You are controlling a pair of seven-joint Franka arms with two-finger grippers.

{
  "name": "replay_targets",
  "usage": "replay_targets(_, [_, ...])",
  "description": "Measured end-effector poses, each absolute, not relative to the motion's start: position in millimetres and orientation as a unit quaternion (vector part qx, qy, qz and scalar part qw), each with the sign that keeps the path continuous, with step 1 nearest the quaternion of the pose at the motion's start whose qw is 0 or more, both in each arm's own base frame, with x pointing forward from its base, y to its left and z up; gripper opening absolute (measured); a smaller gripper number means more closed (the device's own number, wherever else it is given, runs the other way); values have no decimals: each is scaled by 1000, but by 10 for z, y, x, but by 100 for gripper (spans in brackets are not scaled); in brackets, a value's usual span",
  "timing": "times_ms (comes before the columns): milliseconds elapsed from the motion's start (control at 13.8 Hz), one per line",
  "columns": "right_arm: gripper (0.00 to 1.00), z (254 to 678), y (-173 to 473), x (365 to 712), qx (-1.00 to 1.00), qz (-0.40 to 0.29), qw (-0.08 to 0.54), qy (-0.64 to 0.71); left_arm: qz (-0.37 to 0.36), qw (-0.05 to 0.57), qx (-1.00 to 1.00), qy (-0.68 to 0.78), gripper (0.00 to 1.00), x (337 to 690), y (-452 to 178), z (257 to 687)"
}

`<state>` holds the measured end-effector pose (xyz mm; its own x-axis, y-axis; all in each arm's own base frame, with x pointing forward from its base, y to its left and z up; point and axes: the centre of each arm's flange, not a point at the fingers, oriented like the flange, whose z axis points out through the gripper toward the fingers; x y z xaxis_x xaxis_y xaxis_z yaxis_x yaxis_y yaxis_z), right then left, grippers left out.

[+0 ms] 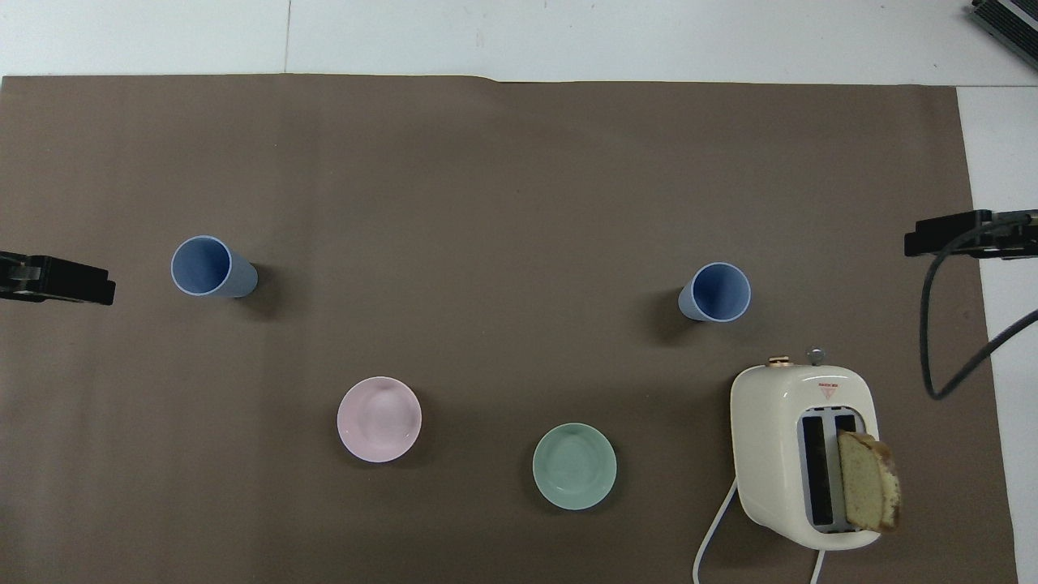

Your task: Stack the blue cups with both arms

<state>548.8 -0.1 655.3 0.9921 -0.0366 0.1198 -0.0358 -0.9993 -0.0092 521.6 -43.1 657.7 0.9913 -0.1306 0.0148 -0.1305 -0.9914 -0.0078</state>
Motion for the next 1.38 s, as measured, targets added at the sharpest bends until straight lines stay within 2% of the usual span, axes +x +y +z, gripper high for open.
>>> replay_targets(1382, [100, 6555, 41, 5484, -998, -59, 4, 26, -9, 3, -998, 55, 100, 5214, -337, 6595])
